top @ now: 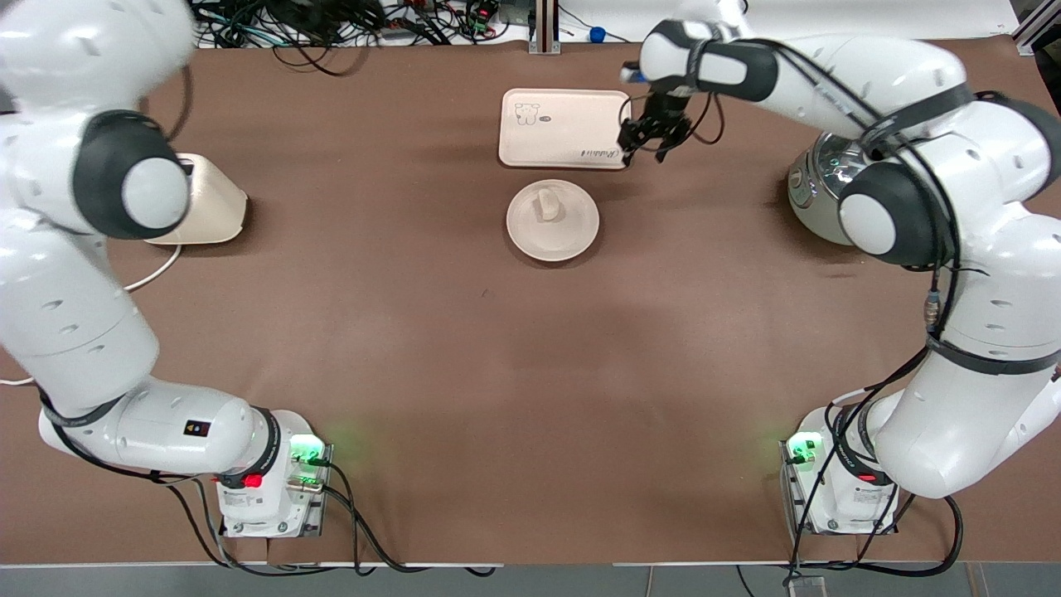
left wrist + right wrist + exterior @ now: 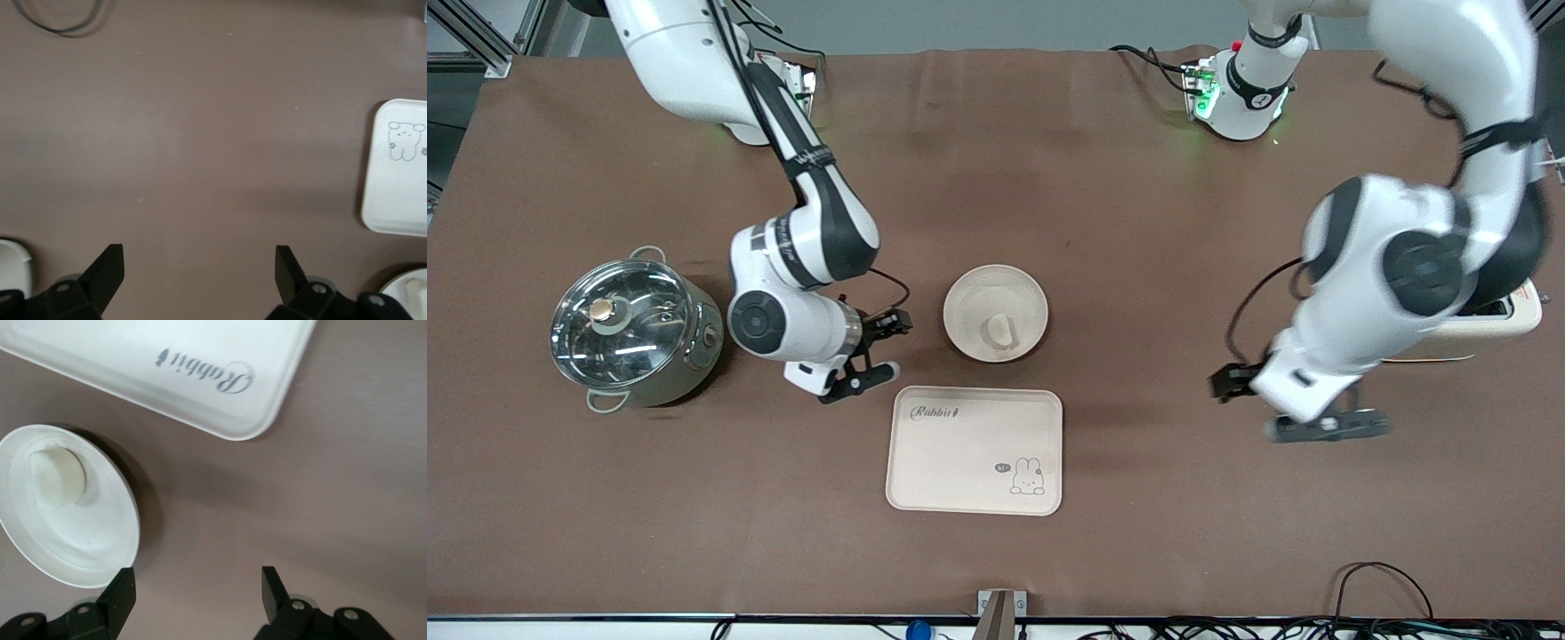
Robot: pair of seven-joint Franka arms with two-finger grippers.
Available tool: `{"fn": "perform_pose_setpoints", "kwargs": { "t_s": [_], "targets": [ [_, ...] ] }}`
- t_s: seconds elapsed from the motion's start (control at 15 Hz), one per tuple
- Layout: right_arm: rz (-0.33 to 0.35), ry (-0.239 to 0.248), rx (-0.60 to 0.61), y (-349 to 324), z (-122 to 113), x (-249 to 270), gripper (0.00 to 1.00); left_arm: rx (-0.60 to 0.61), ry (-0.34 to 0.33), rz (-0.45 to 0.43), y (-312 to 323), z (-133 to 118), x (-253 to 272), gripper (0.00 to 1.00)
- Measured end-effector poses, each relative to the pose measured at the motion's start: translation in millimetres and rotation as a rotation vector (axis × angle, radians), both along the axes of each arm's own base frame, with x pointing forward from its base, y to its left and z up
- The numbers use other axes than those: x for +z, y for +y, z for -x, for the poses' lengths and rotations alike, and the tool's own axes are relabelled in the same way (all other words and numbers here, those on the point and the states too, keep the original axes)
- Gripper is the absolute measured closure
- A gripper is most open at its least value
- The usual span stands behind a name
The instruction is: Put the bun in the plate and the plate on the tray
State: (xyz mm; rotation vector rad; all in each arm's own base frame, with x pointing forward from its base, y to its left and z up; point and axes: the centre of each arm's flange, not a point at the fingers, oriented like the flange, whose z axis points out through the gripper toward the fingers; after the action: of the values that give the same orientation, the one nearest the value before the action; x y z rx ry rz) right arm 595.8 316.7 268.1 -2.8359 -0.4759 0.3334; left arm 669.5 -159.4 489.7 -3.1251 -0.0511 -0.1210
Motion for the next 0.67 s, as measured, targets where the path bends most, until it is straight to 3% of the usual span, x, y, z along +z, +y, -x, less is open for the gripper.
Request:
{"fn": "perform_pose_setpoints", "kwargs": {
  "t_s": [0.2,0.33,0.67],
  "targets": [
    [-0.034,0.0,0.01,33.0,13.2,-30.5,0.24,-0.023,0.016,-0.028,23.4,39.0,77.6,0.0],
    [-0.047,0.0,0.02,47.8,20.8,-45.3,0.26,-0.027,-0.006,-0.035,33.2,60.4,116.6,0.0],
    [-0.076,0.021,0.02,67.0,33.2,-67.8,0.34,-0.023,-0.021,-0.042,60.5,83.8,152.4,0.0]
  ]
}}
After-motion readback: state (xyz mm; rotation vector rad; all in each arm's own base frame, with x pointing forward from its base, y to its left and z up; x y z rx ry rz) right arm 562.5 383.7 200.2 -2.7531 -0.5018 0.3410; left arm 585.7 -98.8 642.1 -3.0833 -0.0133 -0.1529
